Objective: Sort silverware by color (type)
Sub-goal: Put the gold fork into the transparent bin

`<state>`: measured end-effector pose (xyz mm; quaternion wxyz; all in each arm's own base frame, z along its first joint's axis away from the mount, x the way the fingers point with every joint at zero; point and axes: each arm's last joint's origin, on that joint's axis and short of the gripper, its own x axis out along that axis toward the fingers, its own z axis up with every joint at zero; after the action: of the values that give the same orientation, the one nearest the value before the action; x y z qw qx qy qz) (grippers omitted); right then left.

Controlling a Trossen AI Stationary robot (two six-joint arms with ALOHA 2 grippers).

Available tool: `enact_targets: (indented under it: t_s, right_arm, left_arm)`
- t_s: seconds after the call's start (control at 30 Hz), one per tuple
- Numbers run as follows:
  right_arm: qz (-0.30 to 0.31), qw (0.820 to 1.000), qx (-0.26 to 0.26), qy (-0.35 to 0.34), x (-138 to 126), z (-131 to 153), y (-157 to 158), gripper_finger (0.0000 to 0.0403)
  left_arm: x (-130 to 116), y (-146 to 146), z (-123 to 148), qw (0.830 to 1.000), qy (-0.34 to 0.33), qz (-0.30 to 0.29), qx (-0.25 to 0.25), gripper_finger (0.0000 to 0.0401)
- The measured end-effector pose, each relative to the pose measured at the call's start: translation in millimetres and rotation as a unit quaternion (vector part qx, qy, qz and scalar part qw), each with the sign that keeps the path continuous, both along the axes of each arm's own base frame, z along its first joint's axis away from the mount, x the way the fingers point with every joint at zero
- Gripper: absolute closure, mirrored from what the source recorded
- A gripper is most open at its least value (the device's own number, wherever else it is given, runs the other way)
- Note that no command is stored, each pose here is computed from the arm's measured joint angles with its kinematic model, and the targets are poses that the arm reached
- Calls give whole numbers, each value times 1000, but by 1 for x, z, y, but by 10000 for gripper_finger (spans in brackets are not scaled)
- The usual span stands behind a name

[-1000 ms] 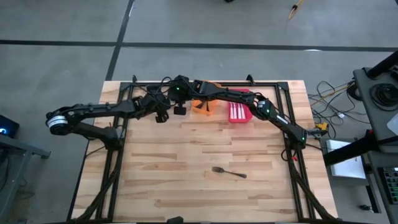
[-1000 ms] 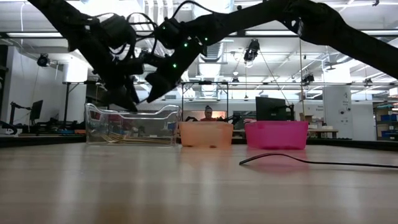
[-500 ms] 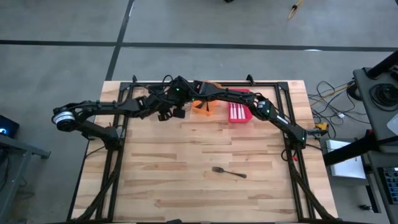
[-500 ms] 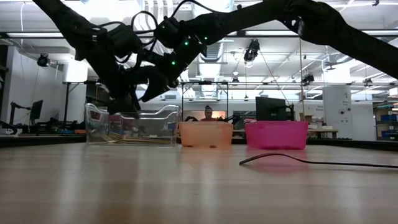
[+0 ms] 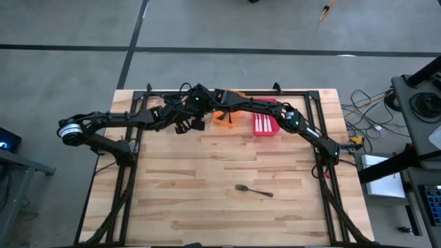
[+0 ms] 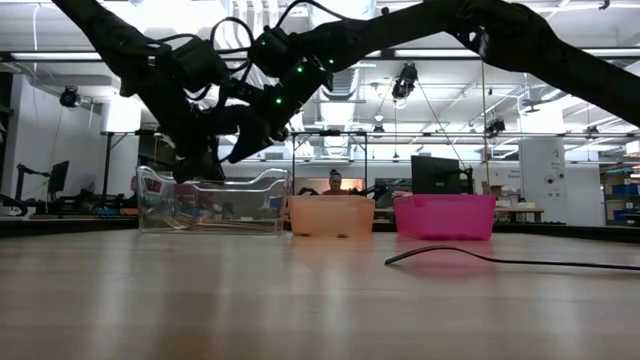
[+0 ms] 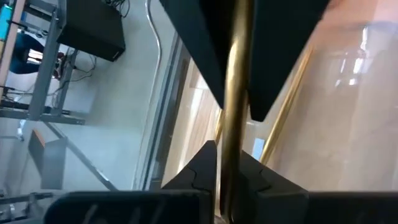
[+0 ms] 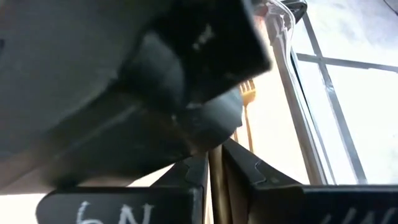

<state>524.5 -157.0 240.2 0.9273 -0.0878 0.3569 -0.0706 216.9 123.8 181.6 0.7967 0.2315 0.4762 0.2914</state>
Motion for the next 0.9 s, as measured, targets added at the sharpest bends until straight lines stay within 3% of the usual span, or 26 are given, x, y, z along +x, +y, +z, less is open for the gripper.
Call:
enact_targets:
  t_s: [0.37, 0.73, 0.9]
  right_arm:
    - [-5, 1000, 7, 3, 0, -2, 0, 291]
    - [-7, 1000, 14, 23, -16, 23, 4, 285]
    - [-7, 998, 22, 51, -32, 42, 9, 285]
  left_arm:
    - [-1, -1, -1, 1000, -6, 2, -15, 401]
    - [-12, 7, -5, 998, 26, 34, -45, 401]
    - [-9, 9, 7, 997, 36, 21, -70, 401]
